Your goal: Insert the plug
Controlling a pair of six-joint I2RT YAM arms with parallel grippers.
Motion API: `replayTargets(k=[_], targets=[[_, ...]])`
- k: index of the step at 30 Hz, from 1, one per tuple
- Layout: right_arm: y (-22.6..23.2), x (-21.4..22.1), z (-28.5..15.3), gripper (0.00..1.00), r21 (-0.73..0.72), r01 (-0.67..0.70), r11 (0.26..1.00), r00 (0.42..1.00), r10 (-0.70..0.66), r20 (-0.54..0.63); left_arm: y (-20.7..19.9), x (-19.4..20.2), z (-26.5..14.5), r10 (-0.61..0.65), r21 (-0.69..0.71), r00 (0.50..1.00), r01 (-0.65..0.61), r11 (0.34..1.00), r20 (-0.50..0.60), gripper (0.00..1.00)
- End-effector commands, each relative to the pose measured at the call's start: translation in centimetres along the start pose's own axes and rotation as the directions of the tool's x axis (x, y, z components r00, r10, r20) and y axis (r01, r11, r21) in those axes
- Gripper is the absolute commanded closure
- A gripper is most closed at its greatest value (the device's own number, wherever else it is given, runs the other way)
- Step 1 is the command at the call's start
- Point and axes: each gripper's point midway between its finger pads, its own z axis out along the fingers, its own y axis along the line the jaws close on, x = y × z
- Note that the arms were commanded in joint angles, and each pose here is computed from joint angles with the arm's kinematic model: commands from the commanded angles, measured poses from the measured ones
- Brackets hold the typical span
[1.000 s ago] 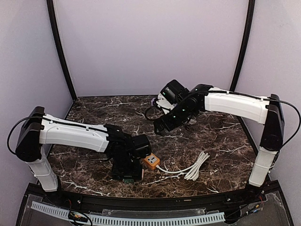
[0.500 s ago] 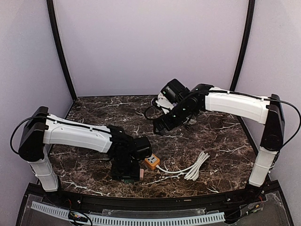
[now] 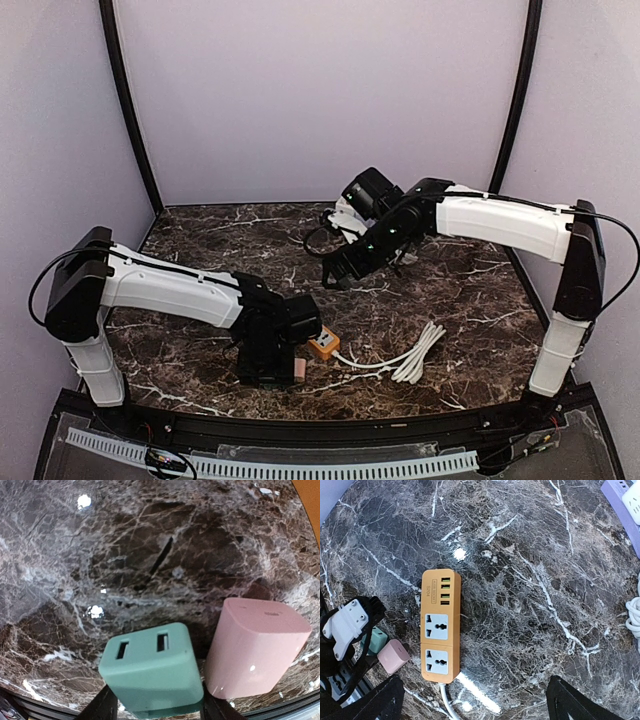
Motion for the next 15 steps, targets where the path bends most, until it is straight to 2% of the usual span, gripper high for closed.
replayTargets(k=[1, 5, 8, 15], targets=[[0.5, -0.5, 0.3, 0.01, -0.048, 0.003, 0.999, 1.000, -0.002, 0.009, 0.4, -0.5, 0.9, -0.025, -0.005, 1.000, 0.025, 1.000, 0.012, 0.45], [0.5, -0.6, 0.5, 0.01, -0.067, -0.002, 0.998, 1.000, 0.003, 0.006, 0.1, -1.5, 1.1, -0.004, 0.005, 0.998, 0.004, 1.000, 0.060, 0.49], [0.3, -0.5, 0.4, 0.01, -0.076, -0.010, 0.997, 1.000, 0.010, 0.006, 0.3, -2.1, 1.4, 0.017, 0.008, 0.996, -0.018, 1.000, 0.086, 0.56], [-0.8, -0.7, -0.5, 0.01, -0.079, -0.028, 0.996, 0.999, 0.030, 0.025, 2.0, -2.8, 1.2, 0.122, -0.072, 0.988, -0.115, 0.991, 0.098, 0.63]])
